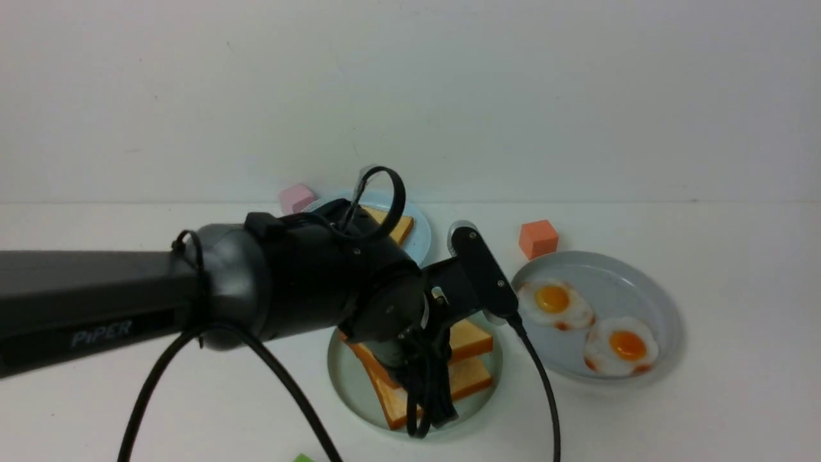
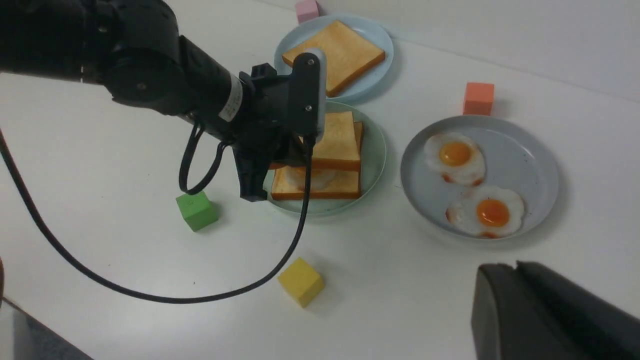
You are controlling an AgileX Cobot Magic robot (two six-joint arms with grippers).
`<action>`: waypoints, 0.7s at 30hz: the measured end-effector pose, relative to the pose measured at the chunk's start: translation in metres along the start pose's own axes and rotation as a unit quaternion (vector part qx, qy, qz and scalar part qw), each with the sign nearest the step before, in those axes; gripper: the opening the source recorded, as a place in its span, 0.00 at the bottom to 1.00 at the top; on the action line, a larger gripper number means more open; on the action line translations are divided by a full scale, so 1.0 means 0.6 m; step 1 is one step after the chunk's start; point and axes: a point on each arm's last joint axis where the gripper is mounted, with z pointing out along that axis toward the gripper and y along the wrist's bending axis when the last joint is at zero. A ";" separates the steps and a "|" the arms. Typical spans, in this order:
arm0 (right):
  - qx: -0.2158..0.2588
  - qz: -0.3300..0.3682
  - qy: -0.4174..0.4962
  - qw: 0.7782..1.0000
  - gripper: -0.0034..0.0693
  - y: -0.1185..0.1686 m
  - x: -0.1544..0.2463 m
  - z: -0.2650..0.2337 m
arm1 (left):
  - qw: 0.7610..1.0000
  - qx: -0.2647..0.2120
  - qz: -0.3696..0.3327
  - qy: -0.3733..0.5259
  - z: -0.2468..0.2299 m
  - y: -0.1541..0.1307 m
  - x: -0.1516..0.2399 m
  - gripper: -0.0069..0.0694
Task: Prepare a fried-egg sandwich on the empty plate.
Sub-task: Use the left arm to place a slice of bread on the fried egg in the middle
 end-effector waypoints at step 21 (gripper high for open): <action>0.000 0.000 0.000 1.000 0.14 0.000 0.000 0.000 | 0.999 0.023 -0.022 0.014 0.021 -0.010 0.005 0.48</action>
